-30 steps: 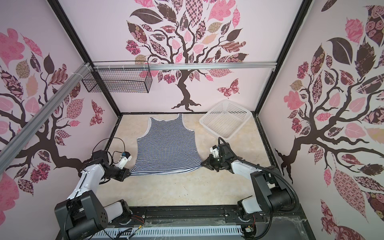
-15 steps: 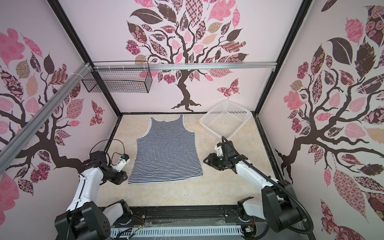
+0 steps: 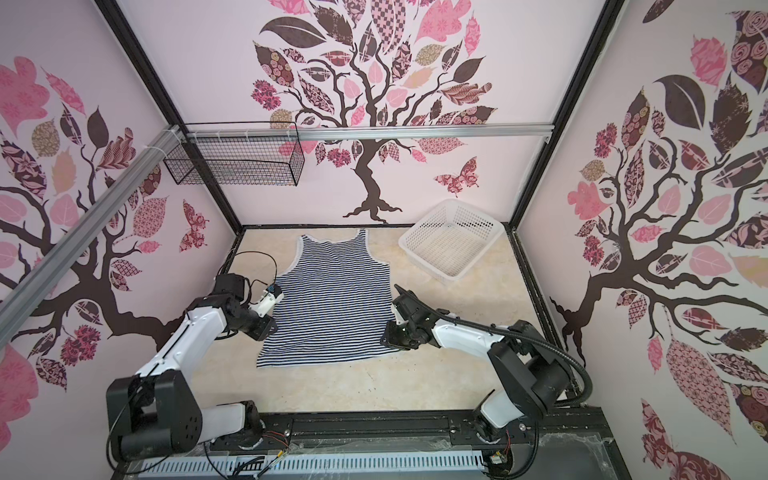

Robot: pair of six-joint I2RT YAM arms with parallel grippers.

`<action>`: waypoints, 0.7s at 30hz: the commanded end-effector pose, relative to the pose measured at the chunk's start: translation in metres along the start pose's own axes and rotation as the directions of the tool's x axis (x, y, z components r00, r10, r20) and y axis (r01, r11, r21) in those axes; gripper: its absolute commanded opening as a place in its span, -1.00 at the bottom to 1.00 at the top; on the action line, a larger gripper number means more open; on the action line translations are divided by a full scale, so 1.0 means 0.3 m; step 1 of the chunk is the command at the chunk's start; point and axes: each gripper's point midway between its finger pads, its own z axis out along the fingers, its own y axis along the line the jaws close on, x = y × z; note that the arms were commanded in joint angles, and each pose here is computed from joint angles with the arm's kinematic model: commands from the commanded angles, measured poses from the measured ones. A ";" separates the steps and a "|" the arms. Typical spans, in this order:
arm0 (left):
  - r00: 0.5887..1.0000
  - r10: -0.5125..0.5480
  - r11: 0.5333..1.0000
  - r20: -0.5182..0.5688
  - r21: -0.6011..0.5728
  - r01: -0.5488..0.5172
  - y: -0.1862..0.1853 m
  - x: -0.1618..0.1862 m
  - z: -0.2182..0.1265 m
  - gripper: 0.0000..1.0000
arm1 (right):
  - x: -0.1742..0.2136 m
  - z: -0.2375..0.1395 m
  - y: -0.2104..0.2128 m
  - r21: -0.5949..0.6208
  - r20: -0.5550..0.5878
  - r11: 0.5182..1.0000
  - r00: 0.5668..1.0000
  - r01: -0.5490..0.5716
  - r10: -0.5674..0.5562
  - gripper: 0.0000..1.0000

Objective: Fold and stack the tank tops
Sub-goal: 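Release the hem and move both grippers toward the shoulder straps farther away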

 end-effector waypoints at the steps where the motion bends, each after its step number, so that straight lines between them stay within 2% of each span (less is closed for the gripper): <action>1: 1.000 -0.008 1.000 -0.015 -0.029 0.008 0.055 -0.075 0.039 -0.30 | -0.052 0.016 -0.012 0.053 0.048 0.998 0.999 -0.019 0.017 -0.36; 3: 0.999 0.010 0.998 -0.032 -0.056 -0.011 0.068 -0.089 0.075 -0.31 | -0.042 0.032 -0.046 0.091 0.036 0.995 0.999 -0.025 0.022 -0.35; 5: 0.995 0.067 0.991 -0.068 -0.111 -0.075 0.069 -0.089 0.121 -0.31 | -0.037 0.040 -0.077 0.131 0.032 0.991 0.999 -0.022 0.018 -0.30; 9: 0.976 0.157 0.965 -0.152 -0.185 -0.184 0.059 -0.072 0.191 -0.31 | -0.050 0.032 -0.117 0.206 0.040 0.978 0.999 -0.010 0.001 -0.07; 13: 0.937 0.233 0.932 -0.260 -0.214 -0.291 0.048 -0.003 0.244 -0.34 | -0.075 0.009 -0.162 0.265 0.047 0.964 0.999 -0.003 -0.010 0.02; 17: 0.913 0.273 0.924 -0.303 -0.182 -0.337 0.010 0.070 0.236 -0.34 | -0.119 -0.026 -0.245 0.298 0.062 0.953 0.998 -0.046 0.028 0.06; 21: 0.908 0.292 0.919 -0.302 -0.174 -0.353 -0.026 0.109 0.190 -0.34 | -0.188 -0.050 -0.283 0.303 0.097 0.949 0.994 -0.086 0.059 0.09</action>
